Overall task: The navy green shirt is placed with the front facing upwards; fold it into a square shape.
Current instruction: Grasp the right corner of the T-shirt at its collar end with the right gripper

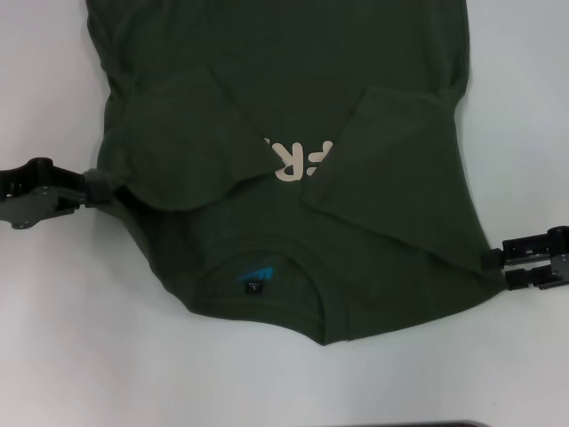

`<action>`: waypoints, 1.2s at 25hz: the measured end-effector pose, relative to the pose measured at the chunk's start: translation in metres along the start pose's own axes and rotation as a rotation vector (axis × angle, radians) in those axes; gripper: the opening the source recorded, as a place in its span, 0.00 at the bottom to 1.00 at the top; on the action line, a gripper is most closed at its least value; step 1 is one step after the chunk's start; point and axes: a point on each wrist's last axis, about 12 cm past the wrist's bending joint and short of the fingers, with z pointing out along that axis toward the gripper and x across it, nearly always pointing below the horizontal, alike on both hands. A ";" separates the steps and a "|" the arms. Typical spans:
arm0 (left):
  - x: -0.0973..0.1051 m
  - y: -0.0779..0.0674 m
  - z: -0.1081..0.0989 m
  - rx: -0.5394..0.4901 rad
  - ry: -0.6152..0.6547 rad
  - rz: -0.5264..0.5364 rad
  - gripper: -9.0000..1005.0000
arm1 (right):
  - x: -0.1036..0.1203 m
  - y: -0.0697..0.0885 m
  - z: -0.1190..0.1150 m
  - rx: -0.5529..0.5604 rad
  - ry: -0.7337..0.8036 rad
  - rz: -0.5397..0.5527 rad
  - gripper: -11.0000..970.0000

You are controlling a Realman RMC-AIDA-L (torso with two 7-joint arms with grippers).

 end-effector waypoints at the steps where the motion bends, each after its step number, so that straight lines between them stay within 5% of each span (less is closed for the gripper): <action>1: 0.000 0.000 0.000 0.000 0.000 0.001 0.05 | -0.001 0.001 0.000 -0.001 0.000 -0.001 0.83; 30: -0.005 -0.002 -0.003 0.001 -0.015 0.006 0.05 | -0.010 0.011 0.014 -0.019 0.020 -0.013 0.83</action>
